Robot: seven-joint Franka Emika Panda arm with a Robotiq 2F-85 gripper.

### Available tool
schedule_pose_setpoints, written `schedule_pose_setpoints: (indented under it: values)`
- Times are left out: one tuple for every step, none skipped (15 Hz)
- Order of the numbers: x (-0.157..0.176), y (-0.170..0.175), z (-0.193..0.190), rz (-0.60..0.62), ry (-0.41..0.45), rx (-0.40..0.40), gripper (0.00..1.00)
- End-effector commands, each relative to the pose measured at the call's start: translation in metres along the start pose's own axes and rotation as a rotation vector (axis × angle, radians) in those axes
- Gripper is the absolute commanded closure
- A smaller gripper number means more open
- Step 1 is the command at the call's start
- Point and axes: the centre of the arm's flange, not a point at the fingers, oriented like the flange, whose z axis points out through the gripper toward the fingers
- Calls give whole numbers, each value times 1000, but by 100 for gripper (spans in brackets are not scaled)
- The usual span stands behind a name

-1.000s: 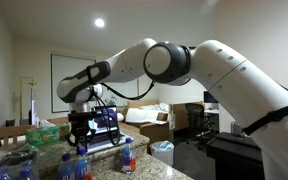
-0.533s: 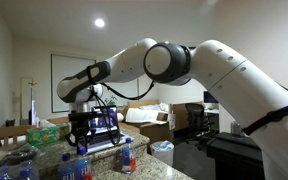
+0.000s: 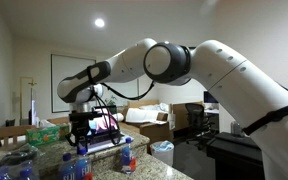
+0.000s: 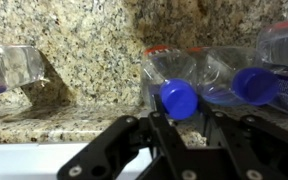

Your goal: Move the bottles to the left side of the counter

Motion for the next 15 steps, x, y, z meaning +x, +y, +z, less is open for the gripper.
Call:
schedule_pose_setpoints:
  values:
    - [2,9,4,-14,-14,30,86]
    - [2,10,4,-5,-14,32,86]
    - [2,11,5,-4,-15,33,86]
    - [2,12,5,-1,-16,36,86]
    - [2,13,5,2,-15,39,86]
    - [2,13,5,2,-14,41,86]
    - [2,12,6,3,-10,44,86]
    - [2,10,6,2,-8,45,86]
    - [2,9,7,2,-7,45,86]
    - [1,9,7,3,-4,47,86]
    - [-1,8,8,6,0,47,86]
    - [-2,8,8,8,4,47,86]
    - [-3,8,9,12,8,47,86]
    - [-3,8,9,13,12,49,86]
    - [-4,8,9,15,16,52,86]
